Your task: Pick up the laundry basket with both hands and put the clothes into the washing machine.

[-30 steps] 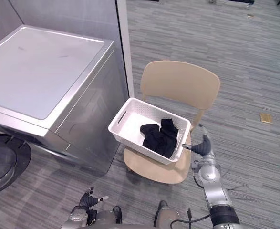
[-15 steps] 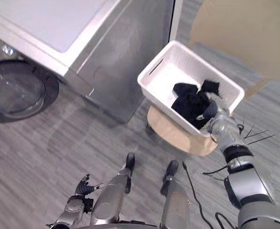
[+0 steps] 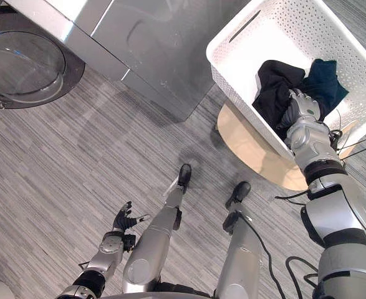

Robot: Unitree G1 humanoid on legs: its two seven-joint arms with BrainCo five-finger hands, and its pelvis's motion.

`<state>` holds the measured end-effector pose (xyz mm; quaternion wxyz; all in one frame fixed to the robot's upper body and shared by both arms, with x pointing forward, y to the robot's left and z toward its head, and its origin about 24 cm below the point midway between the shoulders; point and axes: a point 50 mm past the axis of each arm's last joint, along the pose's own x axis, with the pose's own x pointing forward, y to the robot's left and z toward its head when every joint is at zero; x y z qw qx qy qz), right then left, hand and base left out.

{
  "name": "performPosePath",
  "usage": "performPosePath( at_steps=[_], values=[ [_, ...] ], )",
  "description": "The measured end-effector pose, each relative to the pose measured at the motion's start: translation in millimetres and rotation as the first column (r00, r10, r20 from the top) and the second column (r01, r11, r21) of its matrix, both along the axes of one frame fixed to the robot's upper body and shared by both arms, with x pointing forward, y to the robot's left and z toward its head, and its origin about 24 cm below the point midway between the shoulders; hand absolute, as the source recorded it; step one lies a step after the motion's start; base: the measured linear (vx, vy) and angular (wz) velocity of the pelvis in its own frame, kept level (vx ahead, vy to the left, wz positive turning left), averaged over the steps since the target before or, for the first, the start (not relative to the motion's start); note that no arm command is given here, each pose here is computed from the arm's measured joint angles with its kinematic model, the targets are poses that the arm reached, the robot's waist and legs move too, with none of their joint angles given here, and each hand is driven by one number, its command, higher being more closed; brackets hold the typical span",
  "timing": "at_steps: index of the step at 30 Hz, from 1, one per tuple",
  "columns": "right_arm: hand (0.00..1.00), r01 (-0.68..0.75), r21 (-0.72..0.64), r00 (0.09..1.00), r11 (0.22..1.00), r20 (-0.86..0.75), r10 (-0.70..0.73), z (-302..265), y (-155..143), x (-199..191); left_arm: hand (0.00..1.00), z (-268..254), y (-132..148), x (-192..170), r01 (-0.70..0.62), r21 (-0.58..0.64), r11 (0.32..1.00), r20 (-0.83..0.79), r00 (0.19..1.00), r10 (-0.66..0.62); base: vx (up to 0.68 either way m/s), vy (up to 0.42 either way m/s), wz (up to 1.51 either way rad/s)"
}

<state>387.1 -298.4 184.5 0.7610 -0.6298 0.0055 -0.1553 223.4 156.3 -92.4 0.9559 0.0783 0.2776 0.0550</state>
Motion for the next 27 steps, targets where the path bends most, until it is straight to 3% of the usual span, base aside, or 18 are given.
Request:
performPosePath(
  at_steps=[4, 11, 17, 23, 27],
  values=[
    [1.00, -0.017, 0.005, 1.000, 1.000, 0.020, 0.017, 3.0, 5.9, 2.3, 0.00, 3.1, -8.3, 4.8, 0.020, -0.005, 1.000, 0.016, 1.000, -0.020, -0.02, -0.061, 0.05],
    [1.00, -0.089, 0.181, 0.993, 0.979, 0.086, 0.075, -6.7, 23.9, 0.8, 0.00, 2.1, -9.4, 3.7, 0.027, -0.002, 1.000, 0.008, 1.000, -0.027, -0.01, -0.060, -0.01],
    [1.00, -0.250, 0.294, 0.928, 0.923, 0.345, 0.142, 25.3, 43.3, -11.9, 0.00, -2.7, 2.6, -4.2, 0.010, 0.028, 1.000, -0.027, 1.000, -0.009, -0.01, -0.042, -0.01],
    [1.00, -0.394, 0.465, 0.870, 0.793, 0.468, 0.158, -3.5, 73.9, -40.2, 0.00, -21.8, 13.8, -31.7, -0.004, 0.060, 0.998, -0.148, 0.989, 0.013, 0.08, -0.036, -0.01],
    [1.00, -0.460, 0.636, 0.862, 0.619, 0.487, 0.141, -42.9, 102.8, -70.6, 0.00, -33.0, 19.1, -51.1, -0.011, 0.066, 0.998, -0.223, 0.975, 0.025, 0.06, -0.016, 0.00]
  ],
)
